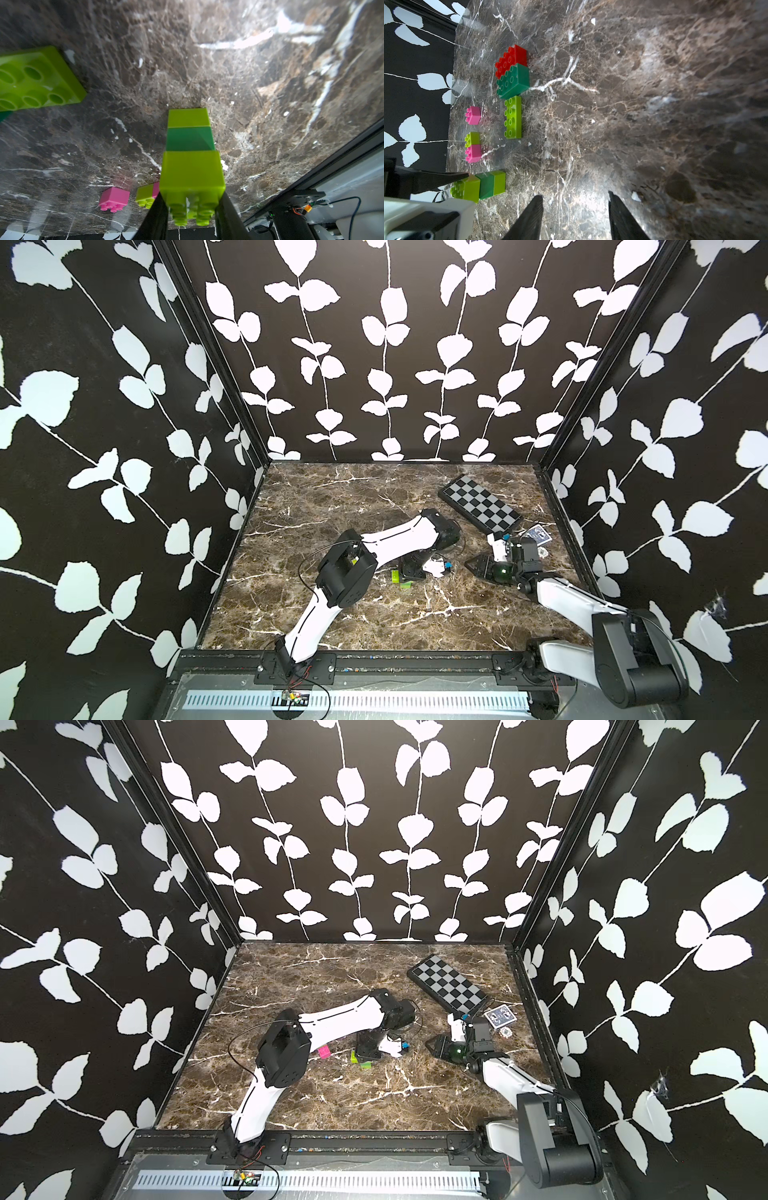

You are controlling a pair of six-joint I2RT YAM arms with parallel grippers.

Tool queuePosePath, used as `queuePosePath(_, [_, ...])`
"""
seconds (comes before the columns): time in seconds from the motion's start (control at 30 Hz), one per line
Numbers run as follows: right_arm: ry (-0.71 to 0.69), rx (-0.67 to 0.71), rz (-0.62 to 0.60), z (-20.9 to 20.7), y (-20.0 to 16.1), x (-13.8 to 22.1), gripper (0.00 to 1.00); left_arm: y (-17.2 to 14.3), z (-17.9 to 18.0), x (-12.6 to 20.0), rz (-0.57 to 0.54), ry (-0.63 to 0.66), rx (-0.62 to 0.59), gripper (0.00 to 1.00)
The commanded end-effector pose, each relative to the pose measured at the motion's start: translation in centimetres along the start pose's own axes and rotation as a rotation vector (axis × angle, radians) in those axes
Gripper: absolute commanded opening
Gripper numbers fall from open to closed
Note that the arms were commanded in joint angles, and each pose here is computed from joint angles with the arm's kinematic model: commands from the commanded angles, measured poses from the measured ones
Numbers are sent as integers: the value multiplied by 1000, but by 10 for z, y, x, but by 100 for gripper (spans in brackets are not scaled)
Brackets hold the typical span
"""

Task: Assemble a carrot with lego
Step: Assemble the lego brick with the lego brick.

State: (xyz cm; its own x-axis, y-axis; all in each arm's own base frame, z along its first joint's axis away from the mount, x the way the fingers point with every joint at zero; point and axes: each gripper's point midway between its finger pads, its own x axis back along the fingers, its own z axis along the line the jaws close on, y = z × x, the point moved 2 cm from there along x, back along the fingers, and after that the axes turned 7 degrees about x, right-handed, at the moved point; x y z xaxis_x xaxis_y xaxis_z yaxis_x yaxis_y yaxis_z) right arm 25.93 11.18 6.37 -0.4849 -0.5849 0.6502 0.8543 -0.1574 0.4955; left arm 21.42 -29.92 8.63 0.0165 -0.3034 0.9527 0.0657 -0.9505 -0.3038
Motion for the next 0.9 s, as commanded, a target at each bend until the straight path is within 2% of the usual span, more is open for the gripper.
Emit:
queuePosePath(0.0, [1, 0, -4, -1, -1, 0, 51, 12, -4, -5, -24, -37, 11, 0])
queuePosePath(0.3, [-2, -2, -3, -2, -1, 0, 51, 11, 0, 23, -75, -5, 14, 0])
queuePosePath(0.87, [-3, -2, -3, -2, -1, 0, 51, 9, -3, -2, -1, -31, 2, 0])
